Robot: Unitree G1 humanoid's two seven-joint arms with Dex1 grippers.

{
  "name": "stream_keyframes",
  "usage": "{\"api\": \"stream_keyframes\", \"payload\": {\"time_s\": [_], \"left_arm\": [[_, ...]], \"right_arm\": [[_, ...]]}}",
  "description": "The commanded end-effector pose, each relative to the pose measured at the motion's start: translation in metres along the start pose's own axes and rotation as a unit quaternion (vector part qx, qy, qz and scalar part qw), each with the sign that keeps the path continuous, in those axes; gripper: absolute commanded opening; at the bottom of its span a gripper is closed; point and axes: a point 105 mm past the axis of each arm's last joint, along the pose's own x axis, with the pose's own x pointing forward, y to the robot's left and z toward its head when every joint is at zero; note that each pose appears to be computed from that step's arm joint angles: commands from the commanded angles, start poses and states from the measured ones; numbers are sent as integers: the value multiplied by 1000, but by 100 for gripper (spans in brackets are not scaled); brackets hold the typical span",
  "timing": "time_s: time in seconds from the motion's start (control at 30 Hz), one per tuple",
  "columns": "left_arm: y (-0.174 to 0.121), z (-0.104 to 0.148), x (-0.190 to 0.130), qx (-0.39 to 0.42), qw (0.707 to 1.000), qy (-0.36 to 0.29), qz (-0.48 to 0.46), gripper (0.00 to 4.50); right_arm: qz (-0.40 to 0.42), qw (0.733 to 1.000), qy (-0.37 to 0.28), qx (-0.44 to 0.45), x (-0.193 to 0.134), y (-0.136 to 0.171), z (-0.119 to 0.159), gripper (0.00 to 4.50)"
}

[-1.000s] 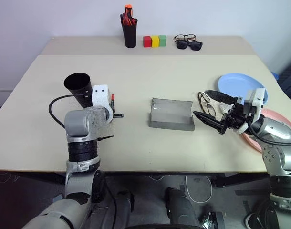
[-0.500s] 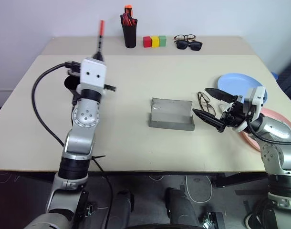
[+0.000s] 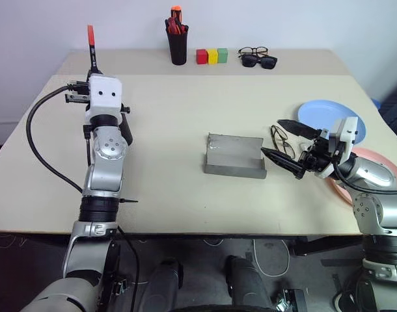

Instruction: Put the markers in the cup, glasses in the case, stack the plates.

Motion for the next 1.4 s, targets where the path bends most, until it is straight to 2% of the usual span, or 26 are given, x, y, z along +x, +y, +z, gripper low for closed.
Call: {"api": "stream_keyframes", "payload": {"time_s": [0.03, 0.4, 0.53, 0.6, 0.73, 0.8, 0.87, 0.93, 1.03, 1.1, 1.2, 1.23, 1.3, 1.4], "left_arm": [[-2, 5, 0, -1, 1000, -18, 4, 3], [-9, -22, -14, 22, 999, -3, -27, 3], [-11, -24, -20, 9, 999, -3, -36, 178], [-11, -22, -23, -8, 999, -9, -42, 283], [-15, -6, -31, -64, 995, -30, -69, 283], [-25, 12, -35, -114, 986, -40, -112, 283], [-54, 28, -47, -146, 960, -16, -239, 283], [-88, 43, -69, -161, 901, 17, -402, 283], [-109, 50, -93, -164, 830, 55, -530, 283], [-121, 50, -113, -149, 761, 73, -627, 283], [-128, 47, -125, -120, 682, 83, -717, 283], [-117, 45, -133, -108, 660, 79, -740, 283], [-106, 40, -142, -76, 627, 71, -772, 283], [-117, 38, -135, -53, 586, 65, -806, 283]], "right_arm": [[-1, 1000, -19, -19, -1, 1, 12, 450], [-12, 1000, -16, -21, -7, 0, 13, 450], [-16, 999, -15, -24, -9, -2, 14, 450], [-19, 999, -14, -25, -10, -3, 14, 450], [-23, 999, -12, -26, -12, -4, 13, 450], [-27, 999, -11, -26, -14, -5, 14, 450], [-34, 999, -7, -26, -19, -4, 14, 450], [-41, 999, 6, -21, -27, -1, 13, 450], [-44, 998, 44, -9, -39, 7, 7, 450], [-44, 995, 92, 2, -58, 19, -3, 450], [-61, 986, 152, 10, -89, 33, -11, 450], [-71, 982, 172, 9, -100, 36, -14, 450], [-94, 975, 203, 10, -121, 42, -16, 450], [-133, 963, 233, 15, -150, 53, -15, 450]]}}
